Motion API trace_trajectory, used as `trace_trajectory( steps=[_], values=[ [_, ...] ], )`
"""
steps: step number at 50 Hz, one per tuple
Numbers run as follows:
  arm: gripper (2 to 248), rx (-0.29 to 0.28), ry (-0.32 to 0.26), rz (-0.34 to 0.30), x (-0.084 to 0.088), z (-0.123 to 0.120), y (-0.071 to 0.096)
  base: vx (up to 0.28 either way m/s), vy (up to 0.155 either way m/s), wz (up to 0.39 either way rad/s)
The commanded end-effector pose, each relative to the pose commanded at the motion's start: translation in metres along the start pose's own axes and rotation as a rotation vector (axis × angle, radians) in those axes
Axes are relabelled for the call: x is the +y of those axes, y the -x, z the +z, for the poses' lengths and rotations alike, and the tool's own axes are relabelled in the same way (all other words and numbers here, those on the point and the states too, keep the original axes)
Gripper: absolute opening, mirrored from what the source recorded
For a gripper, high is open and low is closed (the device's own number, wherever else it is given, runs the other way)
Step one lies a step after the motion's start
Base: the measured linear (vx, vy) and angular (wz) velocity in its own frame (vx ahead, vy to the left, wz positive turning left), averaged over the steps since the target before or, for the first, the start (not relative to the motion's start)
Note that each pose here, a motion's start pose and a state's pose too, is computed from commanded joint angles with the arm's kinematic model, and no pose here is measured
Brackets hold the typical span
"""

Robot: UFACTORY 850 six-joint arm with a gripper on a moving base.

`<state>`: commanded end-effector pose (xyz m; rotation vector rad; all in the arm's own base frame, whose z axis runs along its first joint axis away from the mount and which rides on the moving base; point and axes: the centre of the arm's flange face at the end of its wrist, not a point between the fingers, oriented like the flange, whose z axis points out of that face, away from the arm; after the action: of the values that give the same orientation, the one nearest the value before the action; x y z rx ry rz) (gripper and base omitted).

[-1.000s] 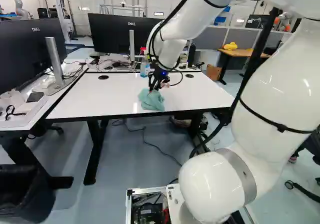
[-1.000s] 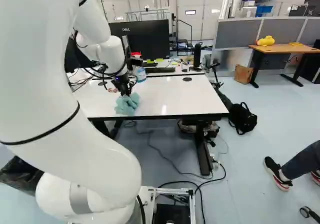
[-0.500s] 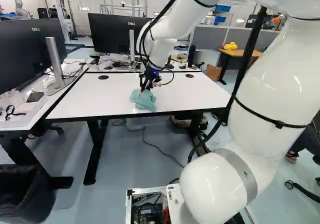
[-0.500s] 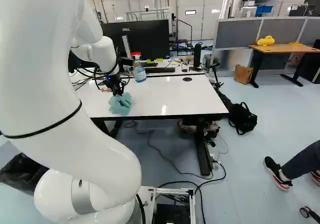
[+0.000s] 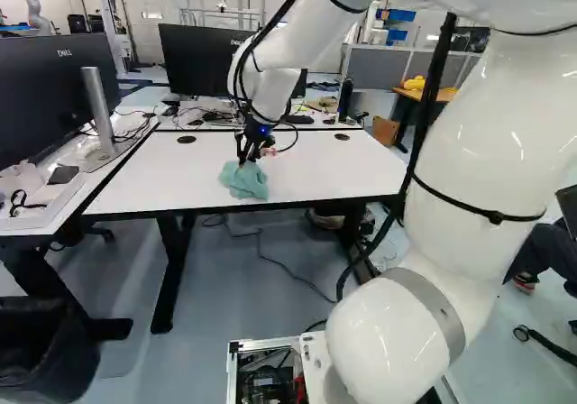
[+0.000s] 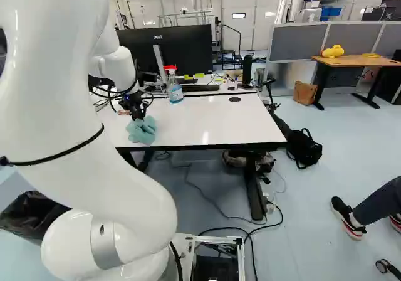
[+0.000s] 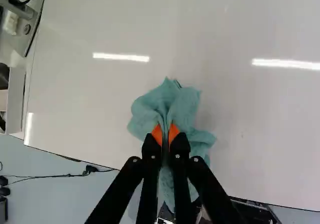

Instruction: Clean the table with the green towel

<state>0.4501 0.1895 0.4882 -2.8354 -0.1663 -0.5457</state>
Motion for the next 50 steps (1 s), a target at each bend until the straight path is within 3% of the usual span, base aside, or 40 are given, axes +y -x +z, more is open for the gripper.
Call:
trace_trajectory(
  steps=[38,50],
  values=[
    [35,0.006,-0.001,0.0,0.0,-0.003,0.0,0.0,0.0,0.0],
    [35,0.04,0.003,0.025,0.013,-0.021,-0.003,0.0,0.0,0.0]
  ],
)
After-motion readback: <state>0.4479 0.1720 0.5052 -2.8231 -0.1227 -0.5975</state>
